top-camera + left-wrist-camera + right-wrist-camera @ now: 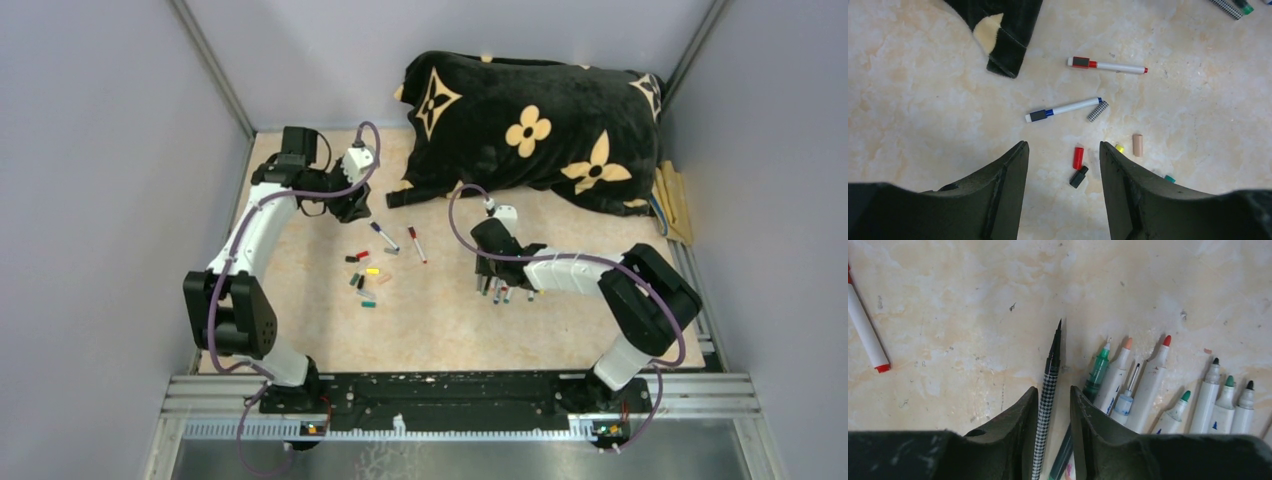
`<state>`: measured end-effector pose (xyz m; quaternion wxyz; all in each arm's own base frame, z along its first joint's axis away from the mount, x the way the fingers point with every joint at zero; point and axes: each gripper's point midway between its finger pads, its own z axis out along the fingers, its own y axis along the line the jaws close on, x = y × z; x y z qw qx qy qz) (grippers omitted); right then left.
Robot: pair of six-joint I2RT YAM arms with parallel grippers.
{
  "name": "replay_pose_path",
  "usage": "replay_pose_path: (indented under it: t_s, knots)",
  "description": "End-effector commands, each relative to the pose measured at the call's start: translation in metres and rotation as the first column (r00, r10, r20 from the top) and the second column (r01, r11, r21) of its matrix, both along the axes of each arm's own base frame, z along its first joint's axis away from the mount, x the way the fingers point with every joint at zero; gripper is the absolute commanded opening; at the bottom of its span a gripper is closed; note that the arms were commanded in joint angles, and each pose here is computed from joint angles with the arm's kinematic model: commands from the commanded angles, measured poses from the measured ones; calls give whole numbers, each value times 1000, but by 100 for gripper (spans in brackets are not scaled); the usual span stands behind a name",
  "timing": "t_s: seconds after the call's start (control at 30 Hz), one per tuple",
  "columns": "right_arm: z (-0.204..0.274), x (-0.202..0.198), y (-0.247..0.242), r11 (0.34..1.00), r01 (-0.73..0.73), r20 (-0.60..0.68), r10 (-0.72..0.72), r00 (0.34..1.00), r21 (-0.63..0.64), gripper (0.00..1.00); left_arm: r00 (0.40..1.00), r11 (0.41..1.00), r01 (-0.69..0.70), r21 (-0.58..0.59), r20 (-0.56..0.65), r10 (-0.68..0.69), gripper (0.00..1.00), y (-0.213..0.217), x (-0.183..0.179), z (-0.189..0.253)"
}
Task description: Open the pen caps
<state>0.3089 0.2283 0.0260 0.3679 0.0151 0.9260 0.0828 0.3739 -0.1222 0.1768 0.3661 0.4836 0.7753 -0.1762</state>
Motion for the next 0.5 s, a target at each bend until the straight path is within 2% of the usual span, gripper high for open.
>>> replay_pose_path:
  t_s: [0.0, 0.2, 0.37, 0.47]
  knots:
    - [56, 17, 8, 1000, -27, 116, 25, 993, 16, 29, 1000, 997, -4, -73, -16, 3, 62, -1, -21, 30]
    - [93, 35, 57, 984, -168, 187, 154, 970, 63, 33, 1000, 994, -24, -107, 8, 25, 70, 8, -29, 47]
    - [87, 40, 119, 937, -342, 186, 325, 927, 72, 41, 998, 991, -61, -120, 9, 62, 81, 21, -29, 53]
    - [65, 40, 150, 906, -417, 151, 404, 902, 66, 43, 995, 986, -92, -142, 12, 94, 89, 33, -27, 58]
